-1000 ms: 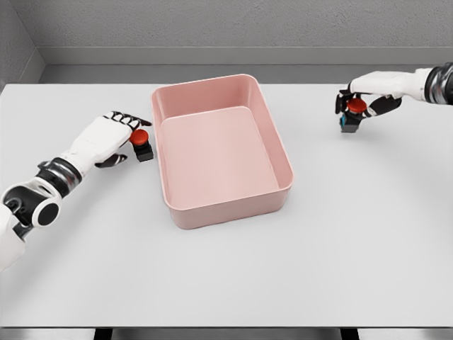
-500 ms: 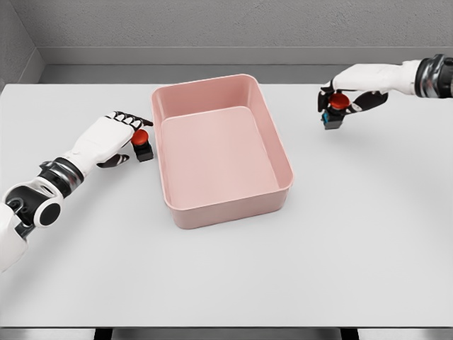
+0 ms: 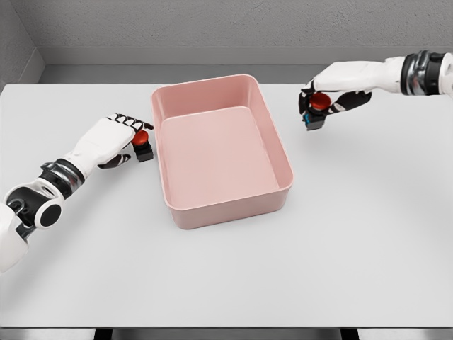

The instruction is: Put the industrial switch in the basket with both arms

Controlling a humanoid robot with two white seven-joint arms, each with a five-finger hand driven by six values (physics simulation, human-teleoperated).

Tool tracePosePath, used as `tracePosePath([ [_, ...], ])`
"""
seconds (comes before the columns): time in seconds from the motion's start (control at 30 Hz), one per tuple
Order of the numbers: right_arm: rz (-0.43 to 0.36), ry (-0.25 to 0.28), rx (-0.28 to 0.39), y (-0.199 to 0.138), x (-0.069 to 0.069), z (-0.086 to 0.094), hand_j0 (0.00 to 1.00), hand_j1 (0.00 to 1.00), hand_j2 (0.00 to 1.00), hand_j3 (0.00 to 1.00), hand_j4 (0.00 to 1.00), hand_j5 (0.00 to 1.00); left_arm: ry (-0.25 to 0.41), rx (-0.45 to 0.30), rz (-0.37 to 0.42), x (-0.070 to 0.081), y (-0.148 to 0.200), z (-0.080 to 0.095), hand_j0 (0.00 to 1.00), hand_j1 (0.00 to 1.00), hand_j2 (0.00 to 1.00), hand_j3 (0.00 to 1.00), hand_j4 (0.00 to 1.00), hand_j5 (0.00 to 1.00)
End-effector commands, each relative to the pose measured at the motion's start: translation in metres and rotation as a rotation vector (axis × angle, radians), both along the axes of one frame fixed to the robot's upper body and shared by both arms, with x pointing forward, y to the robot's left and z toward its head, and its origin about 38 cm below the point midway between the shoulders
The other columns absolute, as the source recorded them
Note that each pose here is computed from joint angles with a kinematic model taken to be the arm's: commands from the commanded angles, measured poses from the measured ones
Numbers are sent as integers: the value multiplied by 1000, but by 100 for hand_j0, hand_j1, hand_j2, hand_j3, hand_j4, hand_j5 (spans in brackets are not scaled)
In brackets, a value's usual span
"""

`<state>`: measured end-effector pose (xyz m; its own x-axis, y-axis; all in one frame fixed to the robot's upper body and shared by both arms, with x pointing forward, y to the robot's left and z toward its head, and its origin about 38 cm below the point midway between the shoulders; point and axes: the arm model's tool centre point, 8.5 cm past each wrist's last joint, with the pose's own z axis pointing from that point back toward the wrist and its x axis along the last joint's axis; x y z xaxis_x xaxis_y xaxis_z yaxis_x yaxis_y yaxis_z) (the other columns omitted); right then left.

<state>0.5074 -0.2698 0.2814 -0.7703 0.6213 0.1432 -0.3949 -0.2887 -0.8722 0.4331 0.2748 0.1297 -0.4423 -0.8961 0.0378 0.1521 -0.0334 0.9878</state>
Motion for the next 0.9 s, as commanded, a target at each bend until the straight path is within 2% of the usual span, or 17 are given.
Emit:
tracePosePath([
  [0.0,17,-1,12,6,-3,2,54,54,54,54,54,54,1,0,-1,0,0,0,79,79,79,79,79,79],
  [0.13,33,-5,32,12,-4,9,54,54,54,54,54,54,-5,19,-5,-1,0,-1,77,77,77,77,77,77],
  [0.2,51,-5,38,18,-7,10,54,54,54,54,54,54,-2,17,-28,-3,-1,-2,68,68,68,68,68,68],
  [0.37,56,7,76,21,-8,14,54,54,54,54,54,54,-3,14,-66,-4,-3,-1,59,59,59,59,59,59],
  [0.53,64,12,112,25,-9,22,54,54,54,54,54,54,-3,16,-65,-4,-2,-1,55,55,55,55,55,55],
  [0.87,115,25,138,46,-12,29,54,54,54,54,54,54,13,13,-63,-4,2,0,50,50,50,50,50,50],
])
